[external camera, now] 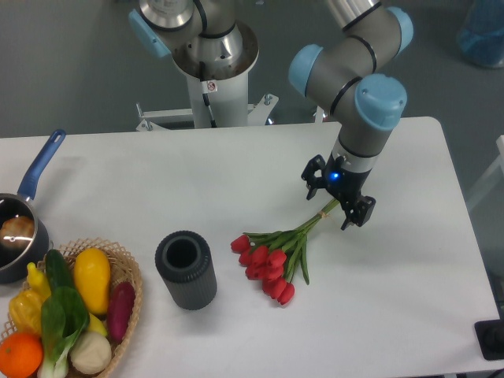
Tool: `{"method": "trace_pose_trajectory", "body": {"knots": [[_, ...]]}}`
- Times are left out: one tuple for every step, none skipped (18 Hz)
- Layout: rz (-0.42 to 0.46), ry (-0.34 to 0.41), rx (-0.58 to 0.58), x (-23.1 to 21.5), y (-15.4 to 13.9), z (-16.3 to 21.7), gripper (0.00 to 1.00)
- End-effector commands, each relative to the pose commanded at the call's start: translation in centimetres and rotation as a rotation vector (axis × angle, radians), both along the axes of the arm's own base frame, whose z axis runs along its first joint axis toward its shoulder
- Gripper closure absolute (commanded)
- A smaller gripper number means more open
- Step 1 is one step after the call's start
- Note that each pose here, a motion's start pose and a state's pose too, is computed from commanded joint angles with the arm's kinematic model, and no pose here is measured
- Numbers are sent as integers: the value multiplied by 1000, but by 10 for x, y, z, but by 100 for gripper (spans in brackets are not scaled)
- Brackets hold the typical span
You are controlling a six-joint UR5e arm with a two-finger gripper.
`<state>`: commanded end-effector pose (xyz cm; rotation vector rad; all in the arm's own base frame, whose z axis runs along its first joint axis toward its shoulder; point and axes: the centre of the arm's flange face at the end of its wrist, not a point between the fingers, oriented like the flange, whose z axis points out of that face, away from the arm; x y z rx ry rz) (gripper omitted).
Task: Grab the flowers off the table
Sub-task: 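Move the open gripper down toward the tulip stems near the tie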
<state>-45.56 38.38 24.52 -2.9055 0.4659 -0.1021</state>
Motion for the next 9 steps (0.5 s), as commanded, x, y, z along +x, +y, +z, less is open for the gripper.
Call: {"method": "trace_pose_trajectory", "body": {"knots": [[1,-9,-4,2,5,-5,0],[-2,-13,-6,3,6,-8,0],[-2,-17,-8,3,7,-11,0],[-2,-18,-9,2,6,-11,0],[-2,-25,-12,3,6,-15,0],[-2,-31,-15,3,7,-19,0],[-2,-32,-16,2,7,-20,0],[-2,-37,-18,2,7,-24,0],[-3,-40,-20,1,7,-27,0]]}}
